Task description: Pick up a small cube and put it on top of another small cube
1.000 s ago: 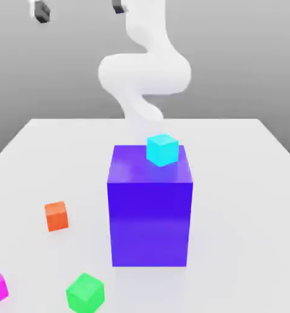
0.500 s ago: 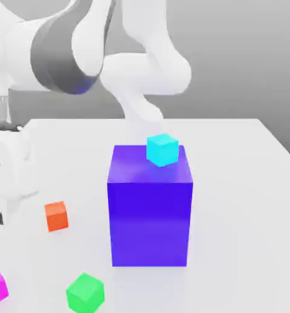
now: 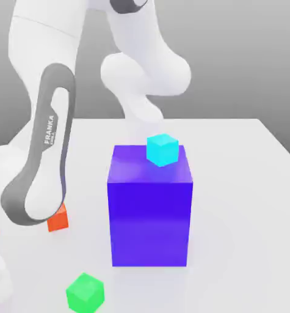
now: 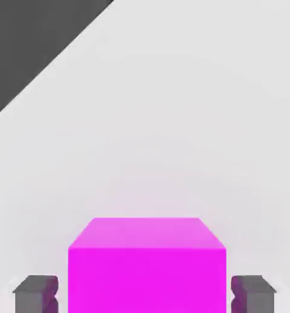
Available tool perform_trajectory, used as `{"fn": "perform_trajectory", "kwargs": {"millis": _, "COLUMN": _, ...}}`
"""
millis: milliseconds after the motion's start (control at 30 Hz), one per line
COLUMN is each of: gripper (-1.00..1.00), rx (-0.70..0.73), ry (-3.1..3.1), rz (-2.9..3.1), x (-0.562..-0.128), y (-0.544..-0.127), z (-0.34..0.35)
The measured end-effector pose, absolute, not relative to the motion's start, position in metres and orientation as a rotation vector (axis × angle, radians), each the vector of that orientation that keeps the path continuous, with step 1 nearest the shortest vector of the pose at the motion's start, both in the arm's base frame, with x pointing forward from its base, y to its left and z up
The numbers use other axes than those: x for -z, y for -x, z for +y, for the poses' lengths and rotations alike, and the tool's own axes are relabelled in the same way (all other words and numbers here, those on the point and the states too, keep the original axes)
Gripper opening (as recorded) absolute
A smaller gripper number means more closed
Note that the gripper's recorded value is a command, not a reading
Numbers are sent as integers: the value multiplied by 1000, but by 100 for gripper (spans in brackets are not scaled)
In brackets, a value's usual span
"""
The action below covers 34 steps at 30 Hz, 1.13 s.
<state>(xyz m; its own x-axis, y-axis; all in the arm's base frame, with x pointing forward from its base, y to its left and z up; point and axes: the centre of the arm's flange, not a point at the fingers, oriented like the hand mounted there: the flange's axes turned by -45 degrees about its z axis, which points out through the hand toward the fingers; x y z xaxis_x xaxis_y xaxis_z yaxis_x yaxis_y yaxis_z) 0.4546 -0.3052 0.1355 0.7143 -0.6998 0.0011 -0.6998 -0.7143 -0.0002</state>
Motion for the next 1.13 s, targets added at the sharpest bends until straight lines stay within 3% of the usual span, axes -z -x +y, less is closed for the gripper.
{"fn": "perform_trajectory", "kwargs": {"millis": 100, "gripper": -100, "rx": -1, "ry": -2908, "rz": -1188, "x": -133, "y": -454, "z": -305}}
{"fn": "perform_trajectory", "kwargs": {"millis": 267, "gripper": -100, "rx": -1, "ry": -2939, "rz": -1113, "x": -191, "y": -457, "z": -296}}
{"fn": "perform_trajectory", "kwargs": {"millis": 667, "gripper": -100, "rx": 1, "ry": -3129, "rz": 296, "x": -239, "y": -475, "z": -134}}
{"fn": "perform_trajectory", "kwargs": {"millis": 833, "gripper": -100, "rx": 0, "ry": -3106, "rz": 480, "x": -196, "y": -474, "z": -113}}
{"fn": "perform_trajectory", "kwargs": {"millis": 867, "gripper": 100, "rx": 1, "ry": -3105, "rz": 482, "x": -185, "y": -473, "z": -113}}
{"fn": "perform_trajectory", "kwargs": {"millis": 1133, "gripper": 100, "rx": -1, "ry": -3104, "rz": 486, "x": -193, "y": -474, "z": -113}}
